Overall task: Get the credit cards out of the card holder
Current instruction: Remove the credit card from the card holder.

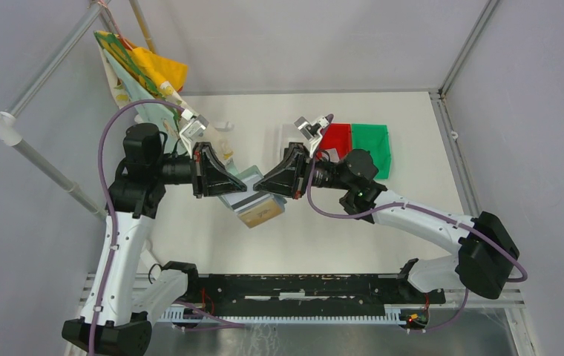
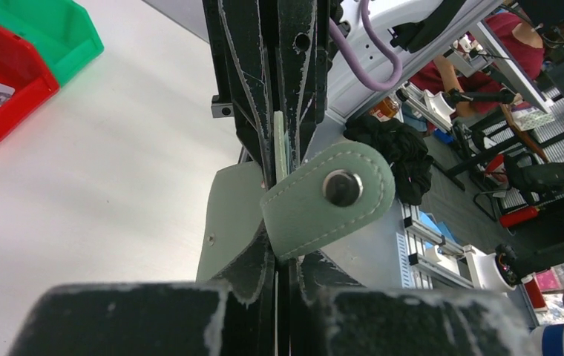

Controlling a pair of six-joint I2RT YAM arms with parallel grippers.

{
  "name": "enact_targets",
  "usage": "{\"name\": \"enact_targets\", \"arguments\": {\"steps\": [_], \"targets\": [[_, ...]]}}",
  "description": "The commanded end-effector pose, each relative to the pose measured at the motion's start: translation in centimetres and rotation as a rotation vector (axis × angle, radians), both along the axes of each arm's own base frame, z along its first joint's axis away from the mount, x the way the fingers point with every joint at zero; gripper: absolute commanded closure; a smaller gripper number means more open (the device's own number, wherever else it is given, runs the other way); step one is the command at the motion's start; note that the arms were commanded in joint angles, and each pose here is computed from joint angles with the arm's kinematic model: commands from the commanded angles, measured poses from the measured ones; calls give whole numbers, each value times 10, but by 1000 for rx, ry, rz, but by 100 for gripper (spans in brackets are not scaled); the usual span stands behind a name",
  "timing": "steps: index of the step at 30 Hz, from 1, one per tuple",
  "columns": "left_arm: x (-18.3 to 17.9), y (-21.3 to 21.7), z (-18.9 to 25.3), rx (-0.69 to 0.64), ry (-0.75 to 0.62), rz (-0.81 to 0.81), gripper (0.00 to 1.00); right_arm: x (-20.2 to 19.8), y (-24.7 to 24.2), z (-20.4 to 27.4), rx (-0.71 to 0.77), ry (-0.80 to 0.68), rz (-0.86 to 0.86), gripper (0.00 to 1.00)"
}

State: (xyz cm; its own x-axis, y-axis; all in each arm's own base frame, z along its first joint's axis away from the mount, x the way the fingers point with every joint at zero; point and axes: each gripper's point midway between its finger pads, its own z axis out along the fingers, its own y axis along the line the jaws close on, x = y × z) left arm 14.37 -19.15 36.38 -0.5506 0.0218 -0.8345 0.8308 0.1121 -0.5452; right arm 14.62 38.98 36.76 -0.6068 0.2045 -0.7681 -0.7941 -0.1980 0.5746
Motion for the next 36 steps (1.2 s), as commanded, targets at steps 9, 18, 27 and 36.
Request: {"name": "enact_targets", "arguments": {"steps": [9, 18, 27, 36], "targets": [[31, -2, 22, -64, 88, 164, 98, 41, -57, 43, 119, -50, -244, 37], [64, -3, 10, -75, 204, 275, 98, 46, -86, 40, 133, -14, -326, 26], [83, -3, 26, -144, 222, 326, 98, 26, -58, 12, 151, 107, -197, 32], [85, -5, 33, -181, 272, 320, 98, 32, -40, 8, 214, 198, -155, 35]]}}
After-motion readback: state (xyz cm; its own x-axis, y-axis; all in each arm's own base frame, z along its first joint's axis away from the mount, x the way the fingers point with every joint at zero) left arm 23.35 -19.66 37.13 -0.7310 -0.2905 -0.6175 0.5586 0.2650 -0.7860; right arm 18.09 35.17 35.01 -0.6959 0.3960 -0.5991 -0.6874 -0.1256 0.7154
